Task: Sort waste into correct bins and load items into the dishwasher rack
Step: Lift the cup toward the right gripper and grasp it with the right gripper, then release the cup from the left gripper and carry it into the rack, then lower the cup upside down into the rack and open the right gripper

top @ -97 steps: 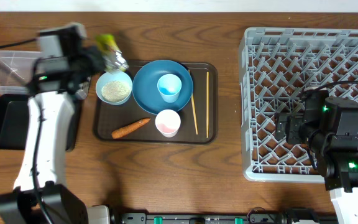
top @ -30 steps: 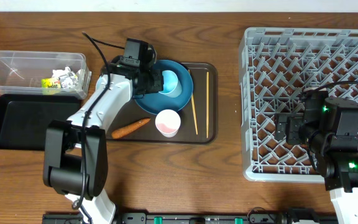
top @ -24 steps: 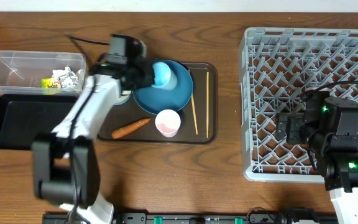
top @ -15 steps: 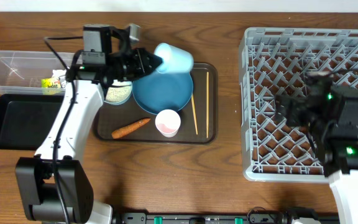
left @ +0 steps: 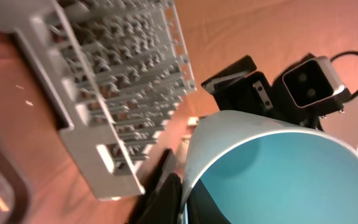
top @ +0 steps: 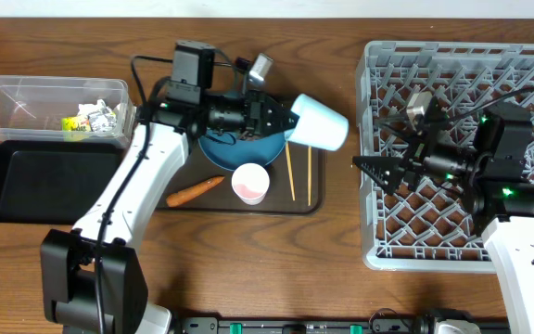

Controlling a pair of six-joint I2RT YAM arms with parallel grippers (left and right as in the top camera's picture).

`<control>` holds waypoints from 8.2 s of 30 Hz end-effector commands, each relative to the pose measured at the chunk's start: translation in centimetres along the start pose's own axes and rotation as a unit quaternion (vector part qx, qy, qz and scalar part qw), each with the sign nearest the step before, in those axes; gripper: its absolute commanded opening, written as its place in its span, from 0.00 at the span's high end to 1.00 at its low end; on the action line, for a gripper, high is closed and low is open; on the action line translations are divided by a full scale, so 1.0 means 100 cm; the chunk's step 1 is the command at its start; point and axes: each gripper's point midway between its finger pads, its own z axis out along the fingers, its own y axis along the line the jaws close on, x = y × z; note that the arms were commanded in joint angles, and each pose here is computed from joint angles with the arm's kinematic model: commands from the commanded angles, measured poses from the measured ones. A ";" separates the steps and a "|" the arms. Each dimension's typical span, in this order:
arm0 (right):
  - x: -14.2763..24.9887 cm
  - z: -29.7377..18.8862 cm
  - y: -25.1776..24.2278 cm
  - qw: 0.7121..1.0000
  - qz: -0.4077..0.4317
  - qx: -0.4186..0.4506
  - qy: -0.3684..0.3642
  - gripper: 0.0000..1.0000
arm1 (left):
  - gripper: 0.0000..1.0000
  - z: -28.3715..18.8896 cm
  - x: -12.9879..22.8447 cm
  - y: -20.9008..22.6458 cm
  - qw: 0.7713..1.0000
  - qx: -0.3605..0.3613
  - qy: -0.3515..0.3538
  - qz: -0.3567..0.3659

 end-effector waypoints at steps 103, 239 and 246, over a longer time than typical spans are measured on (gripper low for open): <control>0.124 -0.344 -0.142 0.525 0.505 0.677 0.109 0.41 | 0.11 -0.236 0.042 0.072 0.774 -0.577 -0.250 -0.068; 0.141 -0.328 -0.223 0.589 0.501 0.632 0.050 0.01 | 0.10 -0.230 0.053 0.074 0.784 -0.570 -0.229 -0.084; 0.104 -0.268 -0.220 0.719 0.472 0.509 0.031 0.01 | 0.01 -0.230 0.053 0.074 0.784 -0.570 -0.229 -0.084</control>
